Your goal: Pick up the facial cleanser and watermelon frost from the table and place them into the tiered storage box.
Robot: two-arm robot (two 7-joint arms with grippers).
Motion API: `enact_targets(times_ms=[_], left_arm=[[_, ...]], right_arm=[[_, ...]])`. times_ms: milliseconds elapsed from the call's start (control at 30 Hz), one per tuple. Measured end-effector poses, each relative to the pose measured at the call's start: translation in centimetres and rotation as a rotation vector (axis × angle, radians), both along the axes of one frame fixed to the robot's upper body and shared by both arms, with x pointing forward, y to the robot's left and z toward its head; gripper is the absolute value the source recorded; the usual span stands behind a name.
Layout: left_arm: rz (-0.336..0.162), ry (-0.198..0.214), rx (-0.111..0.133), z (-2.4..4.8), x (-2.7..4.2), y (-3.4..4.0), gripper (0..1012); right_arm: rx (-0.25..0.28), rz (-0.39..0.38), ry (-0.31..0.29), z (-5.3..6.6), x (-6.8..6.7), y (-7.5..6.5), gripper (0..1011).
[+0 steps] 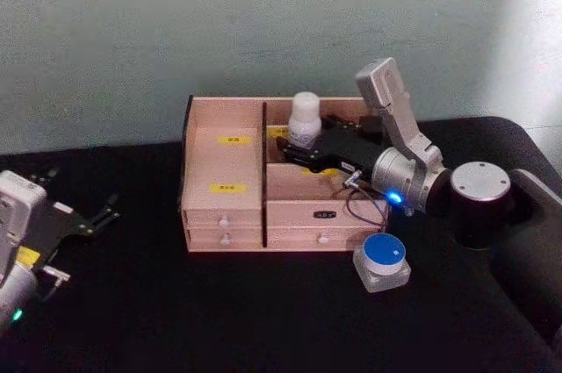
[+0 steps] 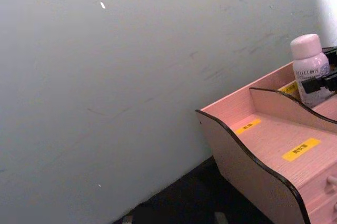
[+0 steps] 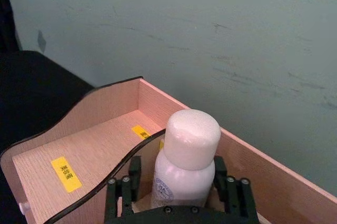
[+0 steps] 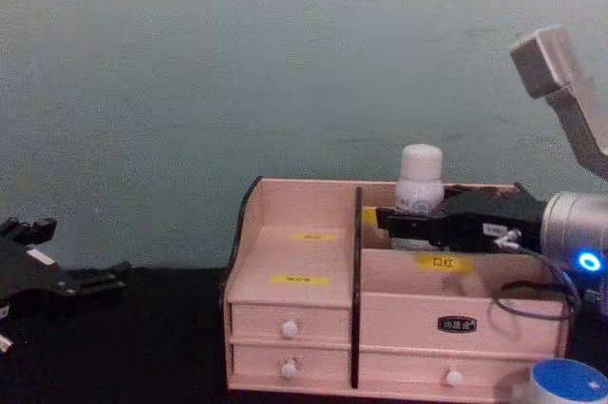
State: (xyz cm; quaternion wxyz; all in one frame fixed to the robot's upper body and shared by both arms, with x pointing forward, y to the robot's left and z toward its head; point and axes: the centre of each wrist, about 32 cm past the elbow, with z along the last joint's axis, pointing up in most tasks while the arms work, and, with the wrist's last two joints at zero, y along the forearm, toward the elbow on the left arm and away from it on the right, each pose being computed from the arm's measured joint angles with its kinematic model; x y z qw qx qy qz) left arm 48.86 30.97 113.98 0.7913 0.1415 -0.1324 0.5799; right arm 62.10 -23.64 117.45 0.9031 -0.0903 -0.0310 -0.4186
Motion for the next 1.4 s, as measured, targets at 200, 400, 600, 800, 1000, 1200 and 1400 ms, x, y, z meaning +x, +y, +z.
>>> enact_targets(times_ms=[200,400,600,800,1000,1200,1400], left_arm=[[0.0,0.0,0.0,0.0,0.0,0.0,1001],[0.0,0.0,0.0,0.0,0.0,0.0,1001],[0.0,0.0,0.0,0.0,0.0,0.0,1001],[0.0,0.0,0.0,0.0,0.0,0.0,1001],[0.0,0.0,0.0,0.0,0.0,0.0,1001],[0.0,0.0,0.0,0.0,0.0,0.0,1001],[0.0,0.0,0.0,0.0,0.0,0.0,1002]], right_arm=[[0.001,0.0,0.0,0.0,0.0,0.0,966],[0.001,0.0,-0.001,0.0,0.0,0.0,1003],[0.011,-0.011,-0.019,0.2,-0.3,0.0,1002],[0.04,-0.031,-0.062,1.0,-1.0,-0.4,1002],[0.063,-0.042,-0.085,1.7,-2.0,-1.1,1002],[0.083,-0.039,-0.095,2.2,-4.0,-2.3,1002],[0.087,-0.029,-0.091,2.3,-6.9,-4.0,1002]])
